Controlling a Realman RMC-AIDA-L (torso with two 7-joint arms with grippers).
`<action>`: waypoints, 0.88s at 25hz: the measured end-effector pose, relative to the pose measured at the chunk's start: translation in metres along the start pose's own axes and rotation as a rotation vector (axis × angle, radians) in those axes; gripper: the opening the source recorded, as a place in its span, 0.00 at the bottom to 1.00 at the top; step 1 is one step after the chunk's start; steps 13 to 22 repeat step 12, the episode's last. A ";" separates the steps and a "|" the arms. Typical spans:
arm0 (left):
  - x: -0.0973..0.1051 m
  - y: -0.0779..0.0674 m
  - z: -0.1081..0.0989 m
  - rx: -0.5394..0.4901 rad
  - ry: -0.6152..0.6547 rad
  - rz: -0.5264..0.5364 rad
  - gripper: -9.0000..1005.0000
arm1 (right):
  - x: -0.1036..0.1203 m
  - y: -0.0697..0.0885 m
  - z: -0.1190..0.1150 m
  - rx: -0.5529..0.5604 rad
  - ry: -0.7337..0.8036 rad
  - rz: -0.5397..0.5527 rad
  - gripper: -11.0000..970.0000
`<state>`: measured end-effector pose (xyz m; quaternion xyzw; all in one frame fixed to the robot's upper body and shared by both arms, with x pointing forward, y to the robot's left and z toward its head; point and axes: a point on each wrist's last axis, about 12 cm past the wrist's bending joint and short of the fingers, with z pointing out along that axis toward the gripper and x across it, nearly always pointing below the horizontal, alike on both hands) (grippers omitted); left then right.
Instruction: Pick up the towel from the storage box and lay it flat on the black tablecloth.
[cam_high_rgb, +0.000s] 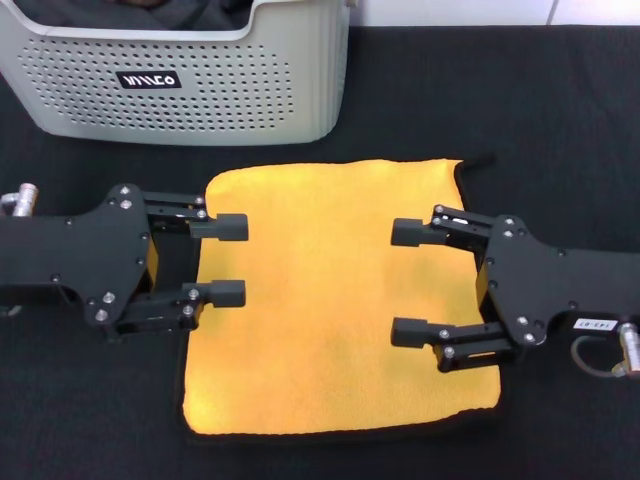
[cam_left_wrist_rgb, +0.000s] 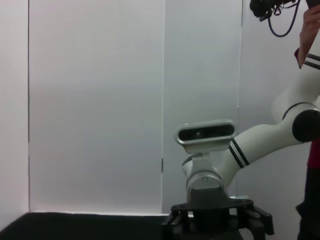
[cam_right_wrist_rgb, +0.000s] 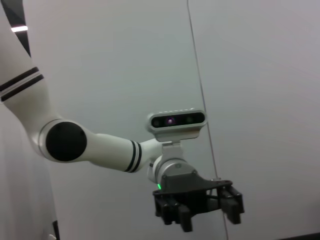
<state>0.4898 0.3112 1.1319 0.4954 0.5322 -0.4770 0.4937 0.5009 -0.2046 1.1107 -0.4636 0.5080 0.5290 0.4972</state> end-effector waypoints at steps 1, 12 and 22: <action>0.000 0.000 -0.001 -0.005 -0.005 0.012 0.52 | 0.000 0.000 0.001 -0.003 -0.002 -0.001 0.92; -0.001 -0.002 -0.003 -0.021 -0.026 0.041 0.52 | 0.003 0.003 -0.001 0.008 -0.013 0.013 0.92; -0.001 -0.002 -0.003 -0.021 -0.026 0.041 0.52 | 0.003 0.003 -0.001 0.008 -0.013 0.013 0.92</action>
